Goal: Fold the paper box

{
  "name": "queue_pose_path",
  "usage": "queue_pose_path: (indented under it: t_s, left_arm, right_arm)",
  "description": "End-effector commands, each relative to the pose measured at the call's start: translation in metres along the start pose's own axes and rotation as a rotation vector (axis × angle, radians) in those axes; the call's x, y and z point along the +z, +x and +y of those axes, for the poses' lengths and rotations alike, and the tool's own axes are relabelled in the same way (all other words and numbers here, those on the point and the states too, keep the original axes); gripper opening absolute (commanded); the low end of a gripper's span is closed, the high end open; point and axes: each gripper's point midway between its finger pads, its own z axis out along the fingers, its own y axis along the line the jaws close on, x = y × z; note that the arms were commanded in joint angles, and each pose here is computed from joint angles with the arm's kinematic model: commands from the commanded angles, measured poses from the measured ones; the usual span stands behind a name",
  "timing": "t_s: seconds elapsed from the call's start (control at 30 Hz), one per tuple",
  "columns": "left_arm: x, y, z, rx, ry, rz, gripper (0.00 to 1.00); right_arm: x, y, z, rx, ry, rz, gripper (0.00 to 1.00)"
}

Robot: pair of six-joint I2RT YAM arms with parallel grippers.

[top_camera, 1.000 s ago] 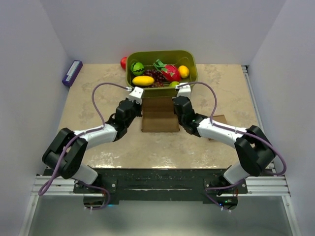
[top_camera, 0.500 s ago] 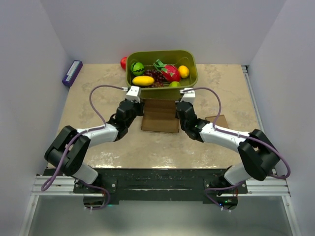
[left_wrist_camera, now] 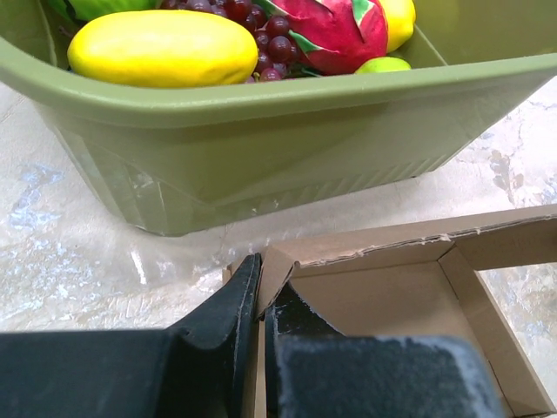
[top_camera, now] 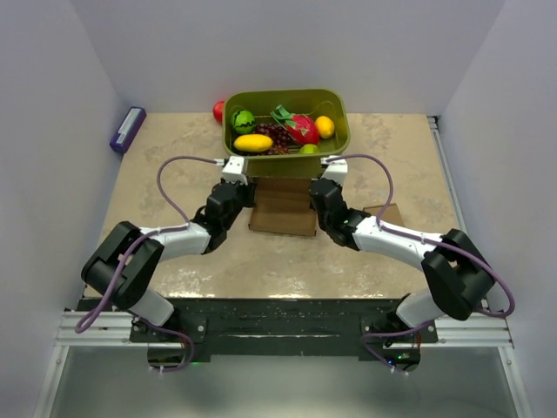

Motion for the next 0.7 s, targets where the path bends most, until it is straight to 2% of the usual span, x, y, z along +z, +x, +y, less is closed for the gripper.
queue_pose_path:
  t_s: [0.0, 0.37, 0.5, 0.6, 0.67]
  left_arm:
    - [-0.025, 0.078, -0.015, 0.039, 0.064, 0.223, 0.02]
    - [-0.038, 0.102, -0.018, 0.057, 0.061, 0.268, 0.00]
    - [-0.041, 0.107, -0.018, 0.036, 0.061, 0.278, 0.00]
    - [-0.044, 0.110, -0.017, 0.032, 0.050, 0.285, 0.00]
    - [-0.047, 0.113, -0.016, 0.036, 0.047, 0.290, 0.00]
  right_arm:
    - [-0.007, 0.018, 0.032, 0.067, -0.116, 0.083, 0.00]
    - [-0.009, 0.029, 0.035, 0.094, -0.121, 0.118, 0.00]
    - [-0.017, 0.053, 0.024, 0.078, -0.103, 0.155, 0.01]
    - [-0.022, 0.067, 0.013, 0.073, -0.081, 0.182, 0.04]
    - [-0.026, 0.072, 0.009, 0.074, -0.075, 0.191, 0.10]
